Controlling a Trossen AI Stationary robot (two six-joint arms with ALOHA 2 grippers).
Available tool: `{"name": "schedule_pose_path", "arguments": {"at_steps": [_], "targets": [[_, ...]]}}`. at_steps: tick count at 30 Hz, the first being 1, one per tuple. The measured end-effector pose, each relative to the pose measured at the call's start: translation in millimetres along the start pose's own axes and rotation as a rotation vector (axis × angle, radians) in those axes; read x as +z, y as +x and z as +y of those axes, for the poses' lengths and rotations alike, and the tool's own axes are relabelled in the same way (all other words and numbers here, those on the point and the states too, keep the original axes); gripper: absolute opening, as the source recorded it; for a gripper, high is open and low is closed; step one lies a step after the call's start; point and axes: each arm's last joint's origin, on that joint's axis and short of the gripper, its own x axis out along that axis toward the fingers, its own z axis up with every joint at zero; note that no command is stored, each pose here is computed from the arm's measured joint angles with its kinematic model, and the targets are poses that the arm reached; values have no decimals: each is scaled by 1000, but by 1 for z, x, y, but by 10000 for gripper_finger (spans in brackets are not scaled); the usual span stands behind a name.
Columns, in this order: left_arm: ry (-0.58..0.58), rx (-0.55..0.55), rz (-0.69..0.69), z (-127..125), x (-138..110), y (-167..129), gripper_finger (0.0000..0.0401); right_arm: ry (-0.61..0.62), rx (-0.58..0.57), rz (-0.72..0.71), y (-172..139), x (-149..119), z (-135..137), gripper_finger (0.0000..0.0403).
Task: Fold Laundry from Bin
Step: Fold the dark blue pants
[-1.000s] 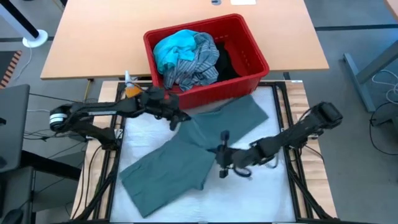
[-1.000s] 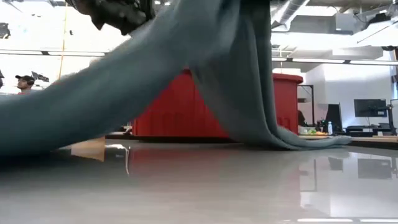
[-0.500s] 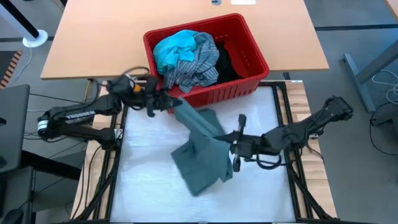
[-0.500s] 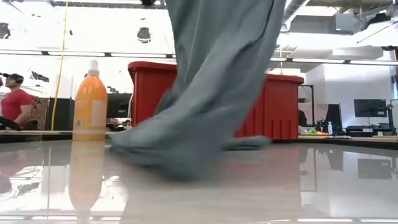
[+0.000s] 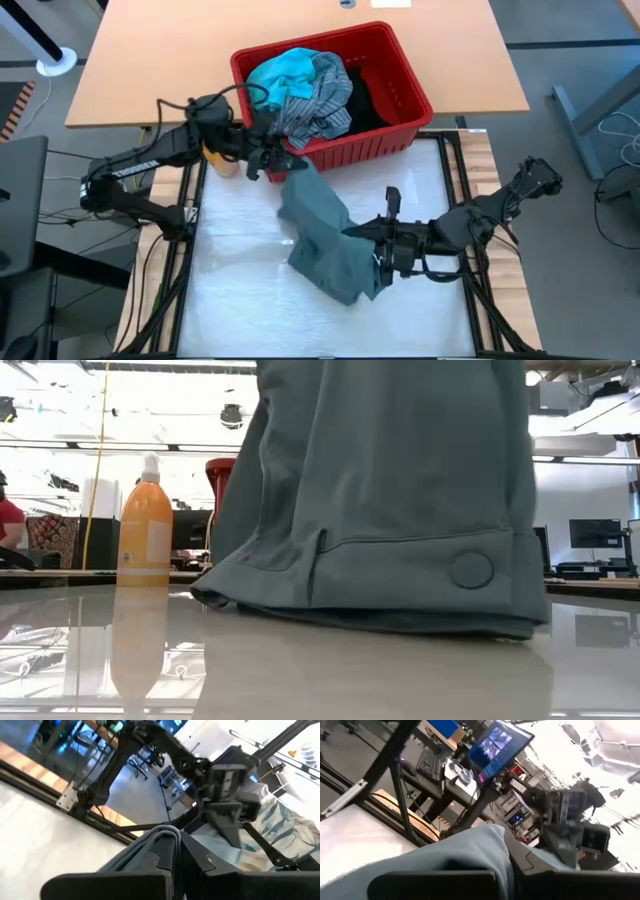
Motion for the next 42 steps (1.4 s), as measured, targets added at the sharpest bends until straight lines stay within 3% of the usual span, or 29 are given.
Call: {"name": "schedule_pose_path", "arguments": {"at_steps": [8, 14, 17, 23, 27, 30, 33, 36, 42], "targets": [[11, -41, -25, 0, 3, 4, 13, 10, -99, 56, -11, 10, -5, 25], [3, -88, -58, -9, 9, -4, 90, 11, -107, 67, -14, 12, -2, 25], [-35, -83, -2, -6, 7, -6, 134, 24, -106, 67, -14, 12, -2, 25], [-70, -2, 160, 5, -7, -14, 193, 55, -107, 65, -14, 12, -2, 25], [-29, 72, 234, 6, -16, -31, 205, 70, -100, 73, -14, 11, -1, 25], [24, 139, 213, -3, -18, -56, 205, 85, -97, 75, -14, 11, 0, 25], [42, 180, 166, -10, -30, -78, 206, 110, -99, 76, -14, 10, -1, 25], [-11, 154, 137, -6, -48, -86, 206, 123, -100, 82, -13, 9, -1, 25], [-171, -47, 16, 25, -97, -70, 206, 178, -87, 103, -13, 6, 1, 25]]}}
